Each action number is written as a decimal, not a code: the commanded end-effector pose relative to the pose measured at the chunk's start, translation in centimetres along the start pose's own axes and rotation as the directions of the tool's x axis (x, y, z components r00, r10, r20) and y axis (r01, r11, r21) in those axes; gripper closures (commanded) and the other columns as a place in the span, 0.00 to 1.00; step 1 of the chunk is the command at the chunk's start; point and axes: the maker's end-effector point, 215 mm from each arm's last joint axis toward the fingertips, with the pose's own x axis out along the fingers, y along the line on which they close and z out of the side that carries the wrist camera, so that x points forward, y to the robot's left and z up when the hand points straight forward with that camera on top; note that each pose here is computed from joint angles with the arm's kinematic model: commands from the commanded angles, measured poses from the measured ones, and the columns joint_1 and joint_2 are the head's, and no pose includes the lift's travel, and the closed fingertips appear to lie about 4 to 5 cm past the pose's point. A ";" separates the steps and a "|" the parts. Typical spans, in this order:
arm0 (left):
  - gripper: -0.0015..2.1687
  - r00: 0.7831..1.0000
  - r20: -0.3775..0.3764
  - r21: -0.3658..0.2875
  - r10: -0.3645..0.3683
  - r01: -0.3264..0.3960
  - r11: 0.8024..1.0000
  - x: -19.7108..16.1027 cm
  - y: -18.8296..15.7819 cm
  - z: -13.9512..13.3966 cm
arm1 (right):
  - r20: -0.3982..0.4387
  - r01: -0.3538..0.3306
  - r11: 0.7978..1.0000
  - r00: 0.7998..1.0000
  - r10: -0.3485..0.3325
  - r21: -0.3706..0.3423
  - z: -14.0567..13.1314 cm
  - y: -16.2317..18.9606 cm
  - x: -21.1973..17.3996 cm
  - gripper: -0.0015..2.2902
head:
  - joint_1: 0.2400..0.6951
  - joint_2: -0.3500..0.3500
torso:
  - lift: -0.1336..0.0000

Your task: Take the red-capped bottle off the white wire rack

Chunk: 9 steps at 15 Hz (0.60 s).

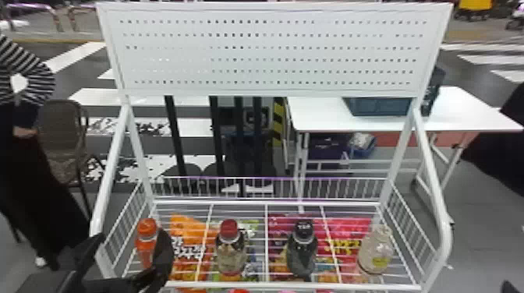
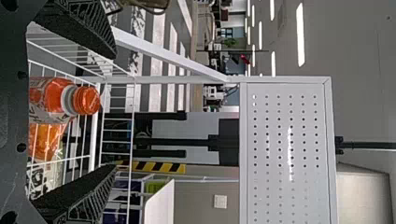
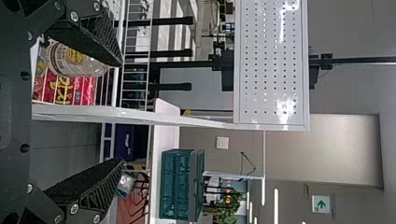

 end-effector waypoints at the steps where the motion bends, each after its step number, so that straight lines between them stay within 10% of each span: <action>1: 0.02 1.000 0.002 0.000 0.000 0.000 1.000 0.0 0.0 0.1 | 0.001 0.002 1.000 1.000 -0.002 0.000 0.0 -0.1 0.0 0.08 | 0.57 0.50 | 1.00; 9: 0.02 1.000 0.009 0.001 0.001 -0.001 1.000 0.0 0.1 0.5 | 0.004 0.003 1.000 1.000 -0.003 0.001 0.1 -0.1 0.1 0.08 | 0.57 0.50 | 1.00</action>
